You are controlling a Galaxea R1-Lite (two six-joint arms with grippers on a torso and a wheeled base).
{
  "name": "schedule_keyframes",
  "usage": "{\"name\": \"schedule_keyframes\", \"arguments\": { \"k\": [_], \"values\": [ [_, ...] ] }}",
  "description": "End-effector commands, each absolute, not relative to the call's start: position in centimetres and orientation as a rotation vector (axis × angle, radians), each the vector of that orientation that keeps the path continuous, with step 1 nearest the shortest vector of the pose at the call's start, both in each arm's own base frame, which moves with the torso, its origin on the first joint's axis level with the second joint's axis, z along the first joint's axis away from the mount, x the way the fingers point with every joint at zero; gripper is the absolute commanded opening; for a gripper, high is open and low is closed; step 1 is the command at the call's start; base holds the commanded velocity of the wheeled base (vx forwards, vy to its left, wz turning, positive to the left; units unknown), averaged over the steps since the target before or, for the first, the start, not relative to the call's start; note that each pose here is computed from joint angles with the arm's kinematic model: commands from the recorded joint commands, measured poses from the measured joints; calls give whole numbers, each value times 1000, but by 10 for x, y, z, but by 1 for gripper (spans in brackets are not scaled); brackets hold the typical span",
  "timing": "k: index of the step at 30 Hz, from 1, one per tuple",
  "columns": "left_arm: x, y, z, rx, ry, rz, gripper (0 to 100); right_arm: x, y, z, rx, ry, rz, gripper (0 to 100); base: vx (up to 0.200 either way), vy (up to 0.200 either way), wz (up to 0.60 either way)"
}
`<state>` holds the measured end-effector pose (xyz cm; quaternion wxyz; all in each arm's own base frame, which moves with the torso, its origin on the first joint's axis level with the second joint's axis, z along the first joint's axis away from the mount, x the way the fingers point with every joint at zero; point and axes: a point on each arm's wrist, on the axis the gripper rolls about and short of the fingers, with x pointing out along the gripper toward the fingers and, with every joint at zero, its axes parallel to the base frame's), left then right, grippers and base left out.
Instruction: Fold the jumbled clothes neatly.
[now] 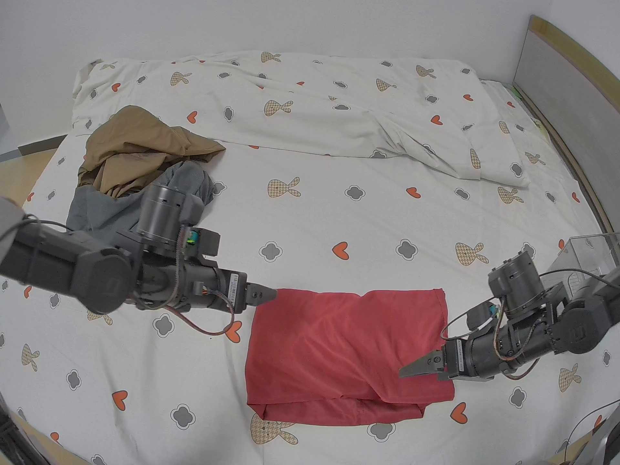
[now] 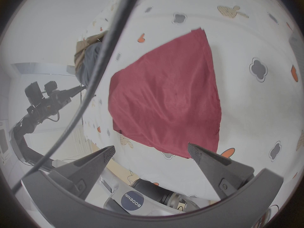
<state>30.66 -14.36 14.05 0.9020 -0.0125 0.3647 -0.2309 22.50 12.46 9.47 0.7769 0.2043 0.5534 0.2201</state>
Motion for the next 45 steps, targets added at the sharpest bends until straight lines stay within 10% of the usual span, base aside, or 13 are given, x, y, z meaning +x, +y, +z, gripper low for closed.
{"name": "schedule_keyframes", "arguments": {
  "k": [1,11,19,26,32,45],
  "values": [
    [216,-102,216,-157,714,-758,100,176,98,153,454,947,590,100,0,0,0],
    [121,-54,284,-198,457,-1021,100,152,72,236,525,575,649,100,0,0,0],
    [107,-45,298,-159,350,-846,100,155,50,235,369,474,568,100,0,0,0],
    [141,-47,255,-161,472,-650,100,159,43,197,222,568,544,100,0,0,0],
    [176,-57,203,-227,532,-646,100,194,35,165,547,819,619,100,0,0,0],
    [220,-30,159,-658,834,-1020,100,265,9,74,649,963,716,100,0,0,0]
  ]
}}
